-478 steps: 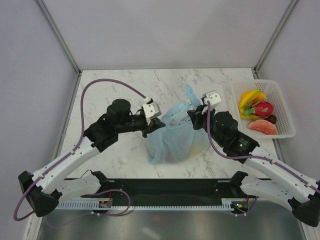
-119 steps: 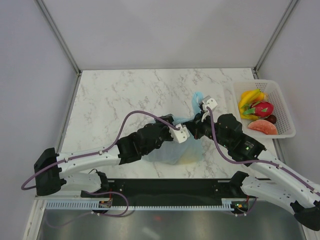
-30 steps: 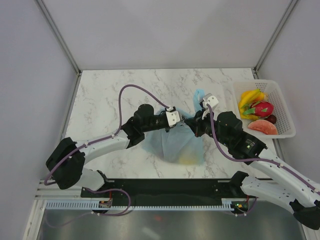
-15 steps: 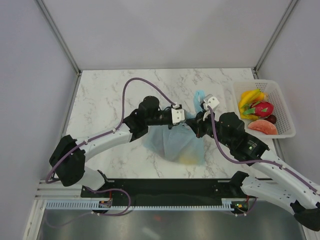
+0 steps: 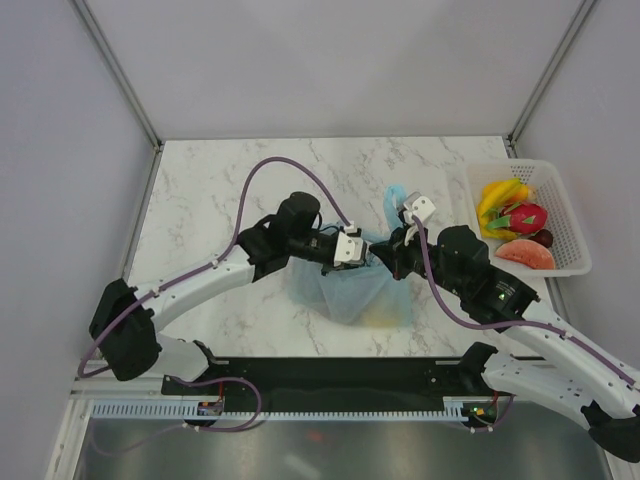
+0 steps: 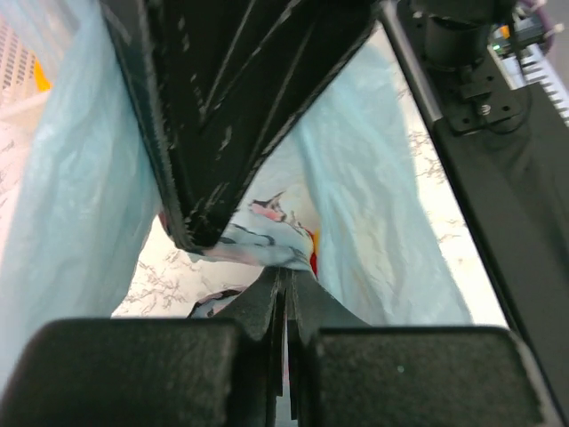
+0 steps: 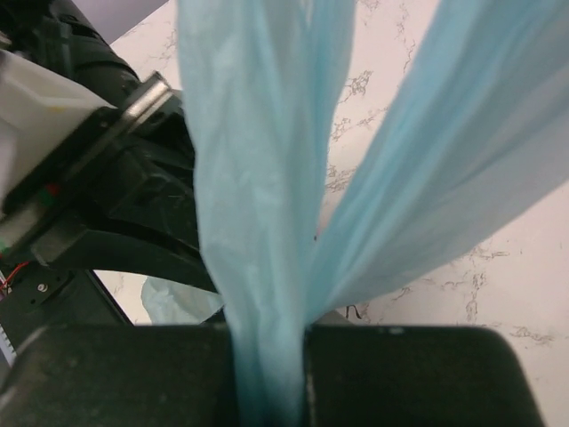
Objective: Place the fake fruits into the plastic bag and tie a complex knot
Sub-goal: Adjust the plastic bag at the center of the board.
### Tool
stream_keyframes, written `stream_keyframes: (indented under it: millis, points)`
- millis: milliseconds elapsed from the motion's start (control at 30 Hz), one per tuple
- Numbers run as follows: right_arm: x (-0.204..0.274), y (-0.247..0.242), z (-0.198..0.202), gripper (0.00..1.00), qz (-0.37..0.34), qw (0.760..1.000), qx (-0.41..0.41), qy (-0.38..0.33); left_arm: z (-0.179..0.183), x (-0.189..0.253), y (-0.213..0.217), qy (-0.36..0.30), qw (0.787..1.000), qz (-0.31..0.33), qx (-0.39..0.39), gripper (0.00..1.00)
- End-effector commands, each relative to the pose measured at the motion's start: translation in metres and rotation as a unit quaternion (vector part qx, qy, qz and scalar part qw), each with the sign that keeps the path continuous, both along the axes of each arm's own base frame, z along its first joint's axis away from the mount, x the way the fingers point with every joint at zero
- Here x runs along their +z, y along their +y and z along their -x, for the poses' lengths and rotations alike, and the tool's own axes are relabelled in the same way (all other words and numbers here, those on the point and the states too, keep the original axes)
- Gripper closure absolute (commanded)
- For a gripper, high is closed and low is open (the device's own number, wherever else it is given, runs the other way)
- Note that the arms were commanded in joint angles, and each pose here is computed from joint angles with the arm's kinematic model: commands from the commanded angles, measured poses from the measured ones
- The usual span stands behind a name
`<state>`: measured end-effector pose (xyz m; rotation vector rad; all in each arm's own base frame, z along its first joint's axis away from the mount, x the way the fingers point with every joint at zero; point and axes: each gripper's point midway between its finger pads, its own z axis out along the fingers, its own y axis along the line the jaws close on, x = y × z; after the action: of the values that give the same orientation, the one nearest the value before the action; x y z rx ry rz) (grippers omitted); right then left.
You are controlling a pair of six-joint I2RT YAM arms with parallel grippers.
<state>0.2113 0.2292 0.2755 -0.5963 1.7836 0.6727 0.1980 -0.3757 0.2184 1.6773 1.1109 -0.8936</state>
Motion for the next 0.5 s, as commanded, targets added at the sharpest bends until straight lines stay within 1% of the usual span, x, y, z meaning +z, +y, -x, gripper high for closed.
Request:
stream_keyframes:
  millis: [0,67,133,167,233,267,333,367,433,467]
  points:
    - [0.017,0.001,-0.004,1.0,-0.017,0.999,0.0,-0.032,0.035,0.028,0.015,-0.001,0.998,0.025,-0.06,0.98]
    - [0.017,0.002,-0.004,1.0,-0.018,0.999,0.002,-0.034,0.048,0.031,0.017,0.015,0.996,0.025,-0.083,0.98]
    - [0.017,0.002,-0.005,1.0,-0.016,0.999,0.0,-0.035,0.057,0.033,0.019,0.029,0.995,0.012,-0.091,0.98]
    - [0.018,0.002,-0.005,1.0,-0.017,0.999,0.001,-0.036,0.054,0.031,0.018,0.027,0.996,0.005,-0.081,0.98]
    - [0.019,0.002,-0.005,1.0,-0.018,0.999,0.001,-0.037,0.045,0.03,0.017,0.016,0.999,-0.007,-0.049,0.98]
    - [0.02,0.002,-0.005,1.0,-0.018,0.999,0.001,-0.037,0.03,0.027,0.019,-0.002,1.0,-0.022,-0.004,0.98]
    - [0.021,0.002,-0.005,1.0,-0.02,0.999,0.001,-0.039,0.015,0.031,0.021,-0.014,0.998,-0.031,0.049,0.98]
    - [0.02,0.001,-0.004,1.0,-0.019,0.999,0.001,-0.038,0.001,0.038,0.025,-0.028,0.994,-0.028,0.098,0.98]
    - [0.02,0.001,-0.004,1.0,-0.019,0.999,0.001,-0.038,-0.004,0.045,0.028,-0.036,0.991,-0.02,0.129,0.98]
    - [0.02,0.001,-0.004,1.0,-0.019,0.999,0.001,-0.038,-0.005,0.06,0.032,-0.048,0.989,-0.001,0.143,0.98]
